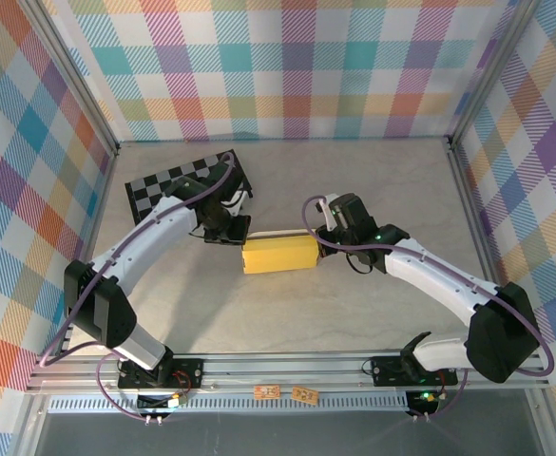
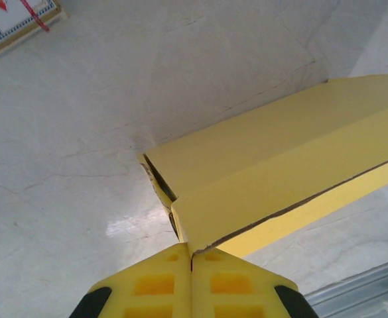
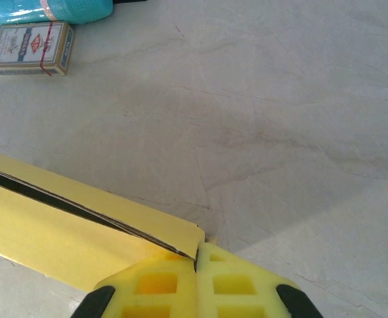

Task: Fold the paper box

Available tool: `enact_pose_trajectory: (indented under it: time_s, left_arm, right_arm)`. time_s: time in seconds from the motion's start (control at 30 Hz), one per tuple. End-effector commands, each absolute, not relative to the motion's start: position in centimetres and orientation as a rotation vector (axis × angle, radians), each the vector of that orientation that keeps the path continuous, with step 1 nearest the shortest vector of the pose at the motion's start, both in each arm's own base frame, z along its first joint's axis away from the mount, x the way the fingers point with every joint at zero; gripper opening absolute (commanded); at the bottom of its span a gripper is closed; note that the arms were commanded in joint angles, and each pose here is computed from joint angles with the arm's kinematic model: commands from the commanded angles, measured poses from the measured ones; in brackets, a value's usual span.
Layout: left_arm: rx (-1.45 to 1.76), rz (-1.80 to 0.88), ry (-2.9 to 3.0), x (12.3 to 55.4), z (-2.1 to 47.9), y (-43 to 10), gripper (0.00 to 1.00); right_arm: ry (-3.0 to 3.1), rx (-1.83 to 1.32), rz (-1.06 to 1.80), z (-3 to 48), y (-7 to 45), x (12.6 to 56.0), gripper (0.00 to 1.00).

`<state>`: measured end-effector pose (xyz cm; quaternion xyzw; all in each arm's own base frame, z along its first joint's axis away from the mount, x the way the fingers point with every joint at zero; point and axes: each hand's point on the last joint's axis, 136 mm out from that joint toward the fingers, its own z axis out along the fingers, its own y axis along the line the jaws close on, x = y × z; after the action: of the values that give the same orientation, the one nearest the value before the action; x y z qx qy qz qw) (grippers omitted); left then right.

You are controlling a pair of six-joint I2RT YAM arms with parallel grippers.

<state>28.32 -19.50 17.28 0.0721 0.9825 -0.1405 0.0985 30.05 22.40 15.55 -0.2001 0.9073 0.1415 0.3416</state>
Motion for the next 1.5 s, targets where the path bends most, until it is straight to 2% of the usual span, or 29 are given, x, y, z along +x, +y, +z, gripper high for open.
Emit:
enact_pose_trajectory:
  time_s: [0.0, 0.4, 0.8, 1.47]
  left_arm:
    - [0.113, -0.578, 2.967, 27.6, 17.7, -21.3, 0.00]
    - [-0.011, -0.608, 2.999, 26.9, 16.2, -21.2, 0.00]
    - [0.031, -0.602, 2.948, 25.6, 14.4, -20.2, 0.00]
    - [0.276, -0.330, 2.912, 22.7, 10.7, -18.3, 0.00]
  right_arm:
    - [2.486, -0.554, 0.338, 13.0, 21.9, 28.4, 0.00]
    - [2.491, -0.549, 0.325, 12.8, 21.8, 28.5, 0.00]
    - [2.477, -0.589, 0.290, 11.9, 21.4, 28.4, 0.00]
    - [2.431, -0.637, 0.264, 11.5, 21.0, 28.3, 0.00]
